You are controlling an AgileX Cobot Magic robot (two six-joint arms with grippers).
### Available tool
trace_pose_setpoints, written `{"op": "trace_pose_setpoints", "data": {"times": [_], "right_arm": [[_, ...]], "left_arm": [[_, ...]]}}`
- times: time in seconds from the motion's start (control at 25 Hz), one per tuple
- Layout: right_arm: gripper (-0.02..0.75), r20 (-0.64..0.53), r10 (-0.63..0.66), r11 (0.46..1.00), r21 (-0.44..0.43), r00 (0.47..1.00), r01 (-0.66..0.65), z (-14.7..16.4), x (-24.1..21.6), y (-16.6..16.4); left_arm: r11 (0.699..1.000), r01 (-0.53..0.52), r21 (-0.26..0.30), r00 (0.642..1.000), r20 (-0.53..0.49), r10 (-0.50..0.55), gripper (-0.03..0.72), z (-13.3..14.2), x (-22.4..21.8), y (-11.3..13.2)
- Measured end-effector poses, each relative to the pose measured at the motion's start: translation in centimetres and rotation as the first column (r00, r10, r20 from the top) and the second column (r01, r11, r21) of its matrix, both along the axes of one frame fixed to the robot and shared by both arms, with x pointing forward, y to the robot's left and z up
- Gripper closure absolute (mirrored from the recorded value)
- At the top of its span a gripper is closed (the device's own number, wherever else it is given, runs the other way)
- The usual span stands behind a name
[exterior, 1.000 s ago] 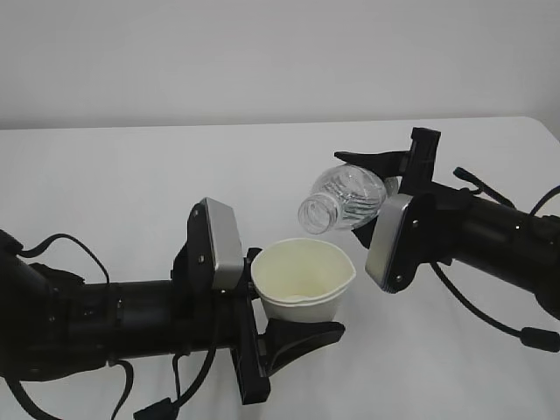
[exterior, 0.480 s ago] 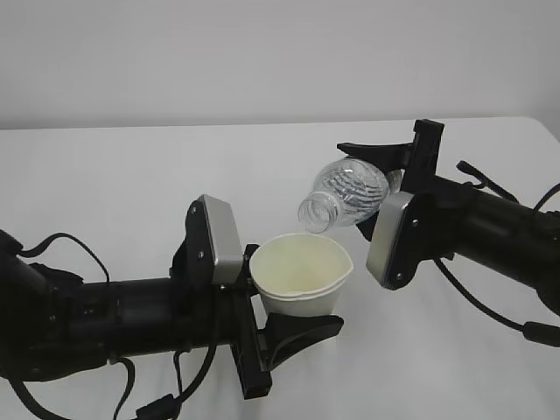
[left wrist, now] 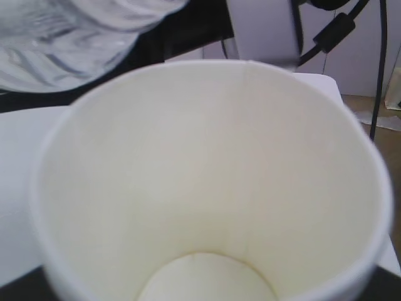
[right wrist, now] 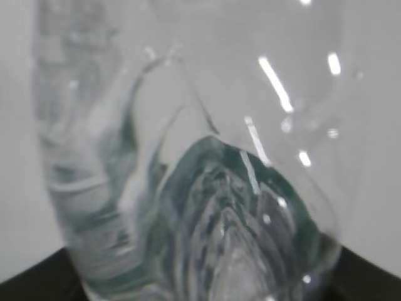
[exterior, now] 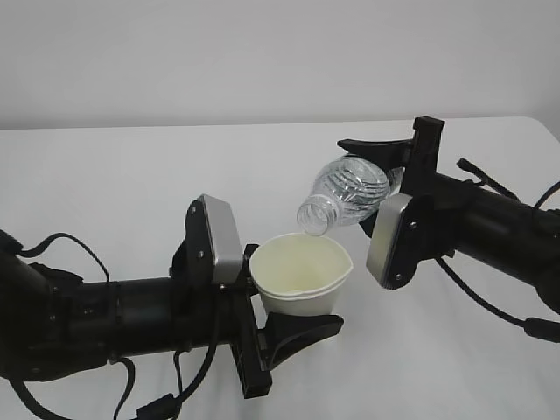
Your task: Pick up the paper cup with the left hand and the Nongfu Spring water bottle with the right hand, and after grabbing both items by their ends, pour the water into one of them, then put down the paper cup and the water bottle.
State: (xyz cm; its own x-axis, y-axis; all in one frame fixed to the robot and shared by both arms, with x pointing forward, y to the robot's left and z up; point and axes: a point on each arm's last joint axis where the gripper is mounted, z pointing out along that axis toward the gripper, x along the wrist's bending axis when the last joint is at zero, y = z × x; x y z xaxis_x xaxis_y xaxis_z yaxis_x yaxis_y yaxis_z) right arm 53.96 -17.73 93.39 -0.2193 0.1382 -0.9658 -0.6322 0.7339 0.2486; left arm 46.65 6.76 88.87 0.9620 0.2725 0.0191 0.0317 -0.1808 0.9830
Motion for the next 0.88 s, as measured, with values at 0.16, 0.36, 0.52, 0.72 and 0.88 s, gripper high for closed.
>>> {"op": "trace_pose_setpoints", "data": {"times": [0.16,0.36,0.52,0.72,0.88], "right_arm": [[0.281,0.025,-0.002,1.0,0.003,1.0,0.002,0.8,-0.1,0.0],[0.281,0.053,-0.003,1.0,0.002,0.999,0.003,1.4,-0.2,-0.1],[0.281,0.068,-0.001,1.0,-0.015,0.998,0.002,1.4,-0.2,-0.1],[0.281,0.075,-0.001,1.0,-0.023,0.997,0.002,1.4,-0.2,-0.1],[0.281,0.083,0.001,0.999,-0.032,0.997,0.002,1.4,-0.2,-0.1]], "left_arm": [[1.0,0.0,0.0,1.0,0.0,0.0,0.228,0.0,0.0,0.0],[1.0,0.0,0.0,1.0,0.0,0.0,0.228,0.0,0.0,0.0],[1.0,0.0,0.0,1.0,0.0,0.0,0.228,0.0,0.0,0.0],[1.0,0.0,0.0,1.0,0.0,0.0,0.228,0.0,0.0,0.0],[1.0,0.0,0.0,1.0,0.0,0.0,0.228,0.0,0.0,0.0]]}}
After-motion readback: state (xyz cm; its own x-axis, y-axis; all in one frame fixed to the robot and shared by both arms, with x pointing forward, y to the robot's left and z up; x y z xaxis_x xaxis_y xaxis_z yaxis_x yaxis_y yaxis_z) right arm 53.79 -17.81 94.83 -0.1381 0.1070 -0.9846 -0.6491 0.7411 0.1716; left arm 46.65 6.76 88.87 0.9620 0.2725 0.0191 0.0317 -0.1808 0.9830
